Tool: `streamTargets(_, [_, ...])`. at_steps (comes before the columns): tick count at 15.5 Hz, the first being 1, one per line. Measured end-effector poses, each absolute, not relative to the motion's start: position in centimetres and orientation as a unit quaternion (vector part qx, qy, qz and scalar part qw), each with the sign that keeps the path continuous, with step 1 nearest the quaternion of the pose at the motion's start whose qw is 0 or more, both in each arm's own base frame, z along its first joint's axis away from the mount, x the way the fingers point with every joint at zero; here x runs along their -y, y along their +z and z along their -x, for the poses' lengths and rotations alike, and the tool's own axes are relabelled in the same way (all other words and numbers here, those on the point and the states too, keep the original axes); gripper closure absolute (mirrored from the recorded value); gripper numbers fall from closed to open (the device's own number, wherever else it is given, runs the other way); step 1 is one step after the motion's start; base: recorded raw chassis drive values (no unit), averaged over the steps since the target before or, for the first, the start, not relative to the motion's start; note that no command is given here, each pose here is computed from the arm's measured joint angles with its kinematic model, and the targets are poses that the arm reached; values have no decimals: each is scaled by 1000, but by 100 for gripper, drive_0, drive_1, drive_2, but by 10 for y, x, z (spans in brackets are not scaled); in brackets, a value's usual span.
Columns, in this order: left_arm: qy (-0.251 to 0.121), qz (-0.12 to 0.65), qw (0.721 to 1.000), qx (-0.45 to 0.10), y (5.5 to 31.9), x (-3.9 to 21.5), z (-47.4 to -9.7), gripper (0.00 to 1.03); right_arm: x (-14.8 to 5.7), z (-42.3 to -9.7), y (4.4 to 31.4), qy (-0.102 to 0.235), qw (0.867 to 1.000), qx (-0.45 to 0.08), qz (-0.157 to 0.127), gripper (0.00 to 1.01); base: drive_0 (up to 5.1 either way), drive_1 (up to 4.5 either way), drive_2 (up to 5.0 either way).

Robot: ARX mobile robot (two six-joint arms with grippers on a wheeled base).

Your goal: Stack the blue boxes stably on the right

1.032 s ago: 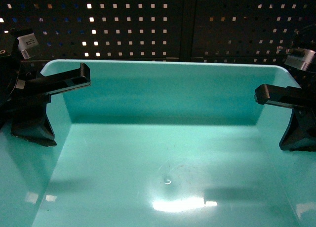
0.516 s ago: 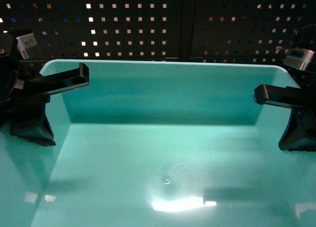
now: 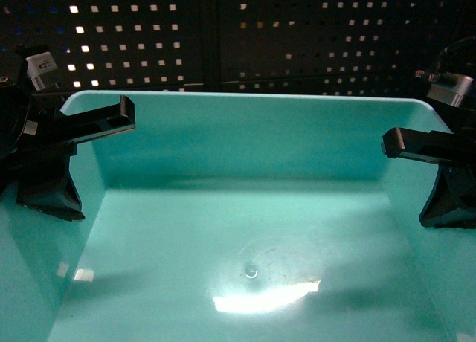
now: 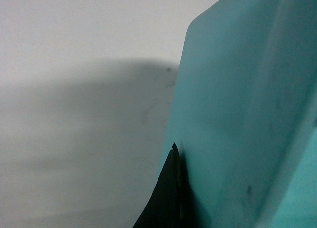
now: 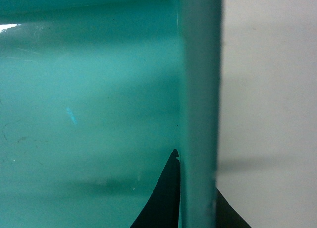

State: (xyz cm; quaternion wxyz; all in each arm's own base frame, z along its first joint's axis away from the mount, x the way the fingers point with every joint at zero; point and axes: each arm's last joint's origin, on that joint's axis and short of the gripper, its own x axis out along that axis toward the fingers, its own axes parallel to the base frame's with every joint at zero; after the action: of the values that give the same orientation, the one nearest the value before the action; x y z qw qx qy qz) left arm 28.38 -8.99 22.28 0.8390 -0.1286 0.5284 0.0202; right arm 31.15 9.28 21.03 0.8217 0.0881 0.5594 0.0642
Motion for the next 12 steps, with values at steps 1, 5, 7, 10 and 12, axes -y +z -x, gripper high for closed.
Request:
streamTargets(1, [20, 129, 839, -528, 223, 90, -284, 101, -93, -312, 210, 64, 822, -559, -88, 99, 250, -611, -144])
streamTargets(5, [20, 129, 839, -528, 223, 90, -284, 101, -93, -312, 210, 64, 822, -560, -88, 99, 279, -584, -171])
streamTargets(7, [20, 129, 838, -529, 222, 90, -284, 101, -93, -311, 210, 64, 821, -560, -88, 99, 300, -562, -185])
streamTargets(10, [21, 129, 838, -529, 222, 90, -284, 101, -93, -311, 210, 65, 822, -560, -88, 99, 294, -568, -195])
streamTargets(12, [20, 129, 838, -530, 222, 90, -284, 101, -92, -311, 209, 64, 821, -561, -88, 99, 293, -569, -199])
